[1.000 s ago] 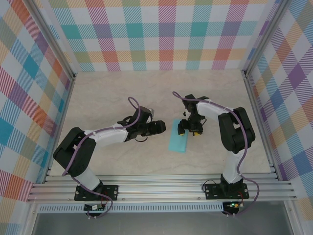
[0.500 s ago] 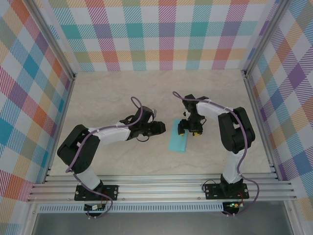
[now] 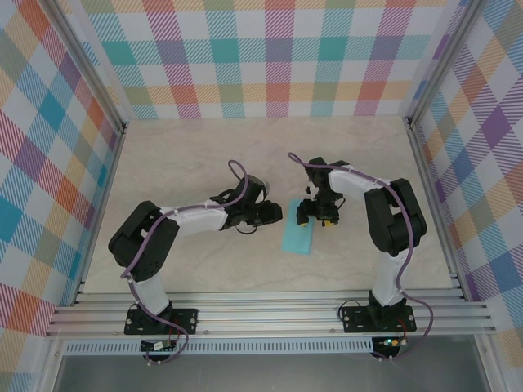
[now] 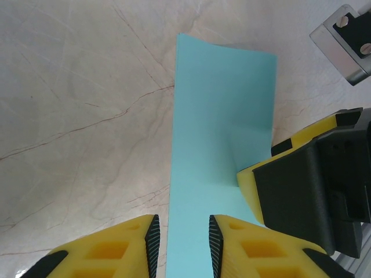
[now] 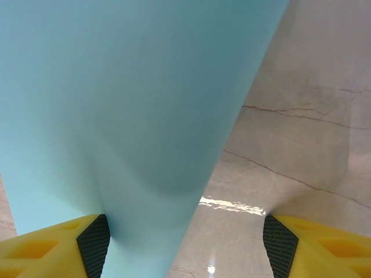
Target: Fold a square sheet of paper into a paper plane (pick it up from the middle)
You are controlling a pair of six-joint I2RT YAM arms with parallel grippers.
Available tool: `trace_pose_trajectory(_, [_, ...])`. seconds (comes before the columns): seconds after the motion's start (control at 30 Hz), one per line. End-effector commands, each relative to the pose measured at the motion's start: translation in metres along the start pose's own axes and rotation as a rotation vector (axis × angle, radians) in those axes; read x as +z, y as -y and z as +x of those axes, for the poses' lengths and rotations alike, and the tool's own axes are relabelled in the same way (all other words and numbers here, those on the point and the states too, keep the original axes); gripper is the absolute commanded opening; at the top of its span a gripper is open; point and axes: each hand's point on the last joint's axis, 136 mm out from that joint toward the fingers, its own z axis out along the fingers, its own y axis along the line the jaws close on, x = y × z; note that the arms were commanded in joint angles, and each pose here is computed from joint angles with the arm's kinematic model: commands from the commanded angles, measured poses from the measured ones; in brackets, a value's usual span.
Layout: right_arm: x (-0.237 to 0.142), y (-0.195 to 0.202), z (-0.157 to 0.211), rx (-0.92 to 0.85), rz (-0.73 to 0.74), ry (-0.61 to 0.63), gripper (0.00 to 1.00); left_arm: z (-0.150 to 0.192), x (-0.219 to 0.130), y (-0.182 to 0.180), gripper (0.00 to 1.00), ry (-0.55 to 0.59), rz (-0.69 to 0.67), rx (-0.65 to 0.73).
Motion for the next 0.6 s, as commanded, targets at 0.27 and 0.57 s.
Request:
trace_pose_trajectory(0.27, [0.019,0.008,-0.003,0.004,0.04,-0.019,0.74,0.001,0.003,0.005,0.31,-0.006,-0.001,-0.002])
trace_pose_trajectory(0.57, [0.021,0.008,-0.003,0.013,0.042,-0.025,0.74,0.002,0.002,0.008,0.31,-0.015,0.011,0.003])
